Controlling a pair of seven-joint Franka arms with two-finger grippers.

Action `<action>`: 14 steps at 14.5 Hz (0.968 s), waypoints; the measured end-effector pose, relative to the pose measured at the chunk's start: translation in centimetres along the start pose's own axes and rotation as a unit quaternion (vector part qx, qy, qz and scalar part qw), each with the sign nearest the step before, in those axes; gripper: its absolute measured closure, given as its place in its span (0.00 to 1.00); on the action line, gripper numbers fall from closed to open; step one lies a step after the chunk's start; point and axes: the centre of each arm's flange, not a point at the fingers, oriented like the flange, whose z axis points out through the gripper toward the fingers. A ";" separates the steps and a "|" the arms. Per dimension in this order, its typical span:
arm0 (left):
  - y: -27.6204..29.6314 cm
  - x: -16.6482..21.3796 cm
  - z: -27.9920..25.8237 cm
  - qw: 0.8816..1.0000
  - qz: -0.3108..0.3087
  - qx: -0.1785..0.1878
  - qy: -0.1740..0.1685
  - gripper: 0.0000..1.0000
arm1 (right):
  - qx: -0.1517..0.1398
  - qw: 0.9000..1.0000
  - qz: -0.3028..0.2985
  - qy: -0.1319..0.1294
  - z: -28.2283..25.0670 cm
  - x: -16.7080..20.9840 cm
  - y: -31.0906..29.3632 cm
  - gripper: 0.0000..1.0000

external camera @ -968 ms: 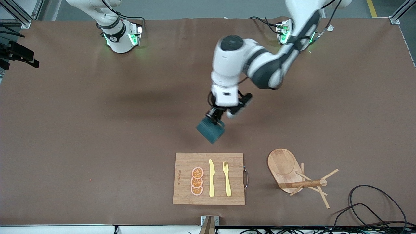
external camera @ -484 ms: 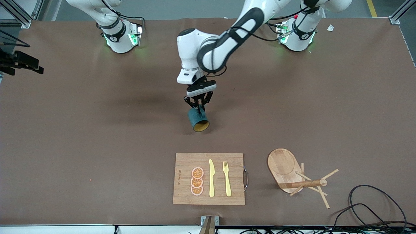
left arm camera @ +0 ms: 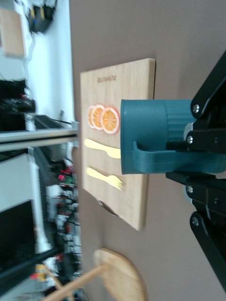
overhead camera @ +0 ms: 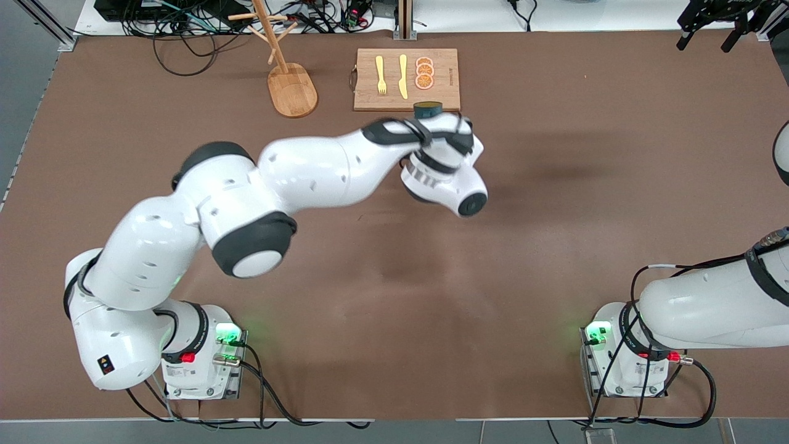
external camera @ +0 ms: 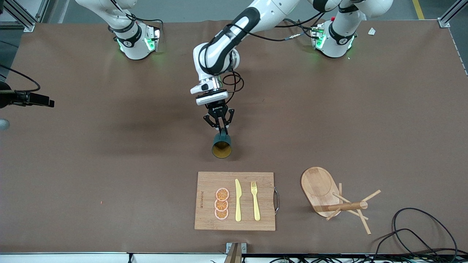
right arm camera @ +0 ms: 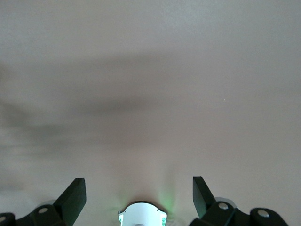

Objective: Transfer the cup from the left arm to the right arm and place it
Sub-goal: 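Carry the mug to mid-table while the right gripper reaches toward it, then grasp the mug with the right gripper while the left gripper releases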

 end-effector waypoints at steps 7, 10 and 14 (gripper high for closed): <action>1.6 -10.9 -1.1 0.979 -0.008 -0.069 0.192 0.80 | 0.025 0.999 -0.011 0.028 -0.6 0.8 -3.1 0.00; 1.2 -13.4 -0.9 0.974 -0.022 -0.072 0.213 0.74 | 0.039 0.998 0.025 0.040 -0.1 1.7 -6.6 0.00; 1.8 -13.4 -3.3 0.976 -0.096 -0.052 0.189 0.35 | 0.041 0.995 0.071 0.053 3.3 3.3 -14.6 0.00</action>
